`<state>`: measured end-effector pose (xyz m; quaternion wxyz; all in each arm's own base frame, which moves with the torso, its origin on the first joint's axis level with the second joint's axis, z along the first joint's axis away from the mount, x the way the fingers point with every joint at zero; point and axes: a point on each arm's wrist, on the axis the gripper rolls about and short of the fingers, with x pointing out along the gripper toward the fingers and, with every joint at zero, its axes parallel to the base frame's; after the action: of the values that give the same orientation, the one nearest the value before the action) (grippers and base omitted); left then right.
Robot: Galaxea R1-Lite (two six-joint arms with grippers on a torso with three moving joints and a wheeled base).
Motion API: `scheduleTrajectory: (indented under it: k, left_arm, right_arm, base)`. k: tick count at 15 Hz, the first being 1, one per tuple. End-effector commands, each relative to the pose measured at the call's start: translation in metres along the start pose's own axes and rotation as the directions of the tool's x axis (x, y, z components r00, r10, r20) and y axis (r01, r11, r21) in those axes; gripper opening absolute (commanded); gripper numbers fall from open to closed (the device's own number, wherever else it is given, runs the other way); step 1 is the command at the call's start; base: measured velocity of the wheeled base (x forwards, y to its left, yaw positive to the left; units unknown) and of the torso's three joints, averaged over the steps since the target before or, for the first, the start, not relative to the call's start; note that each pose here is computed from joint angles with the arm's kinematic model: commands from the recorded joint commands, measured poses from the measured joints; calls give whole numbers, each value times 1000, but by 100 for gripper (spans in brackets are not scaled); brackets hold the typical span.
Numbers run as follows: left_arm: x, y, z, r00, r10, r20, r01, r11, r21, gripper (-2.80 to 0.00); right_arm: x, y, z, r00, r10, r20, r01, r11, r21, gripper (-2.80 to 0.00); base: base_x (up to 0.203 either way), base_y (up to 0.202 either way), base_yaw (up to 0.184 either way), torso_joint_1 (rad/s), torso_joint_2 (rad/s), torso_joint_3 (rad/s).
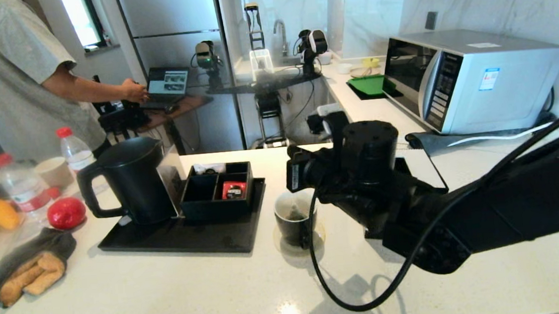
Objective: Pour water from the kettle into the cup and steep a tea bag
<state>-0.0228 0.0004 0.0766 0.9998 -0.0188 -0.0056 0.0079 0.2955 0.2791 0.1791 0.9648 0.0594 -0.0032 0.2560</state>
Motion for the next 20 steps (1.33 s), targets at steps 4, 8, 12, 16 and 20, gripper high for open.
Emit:
scheduleTrajectory:
  k: [4, 8, 12, 16, 20]
  left_arm:
    - [0, 0, 0, 1000, 1, 0, -1, 1000, -1, -280]
    - [0, 0, 0, 1000, 1, 0, -1, 1000, -1, -280]
    - [0, 0, 0, 1000, 0, 0, 0, 1000, -1, -280]
    - [0, 0, 0, 1000, 1, 0, -1, 1000, -1, -280]
    - [0, 0, 0, 1000, 1, 0, -1, 1000, -1, -280]
  right_arm:
    - [-9, 0, 29, 997, 4, 76, -5, 1000, 20, -280]
    - [-9, -1, 29, 997, 2, 77, -3, 1000, 20, -280]
    - [-10, -1, 29, 997, 3, 76, -4, 1000, 20, -280]
    - [-9, -2, 20, 999, 0, 51, -1, 1000, 13, -280]
    - [-8, -4, 0, 1000, -3, -2, 3, 1000, 1, -280]
  base:
    - [0, 0, 0, 0, 0, 0]
    - [0, 0, 0, 0, 0, 0]
    - [0, 0, 0, 0, 0, 0]
    - [0, 0, 0, 0, 0, 0]
    - [0, 0, 0, 0, 0, 0]
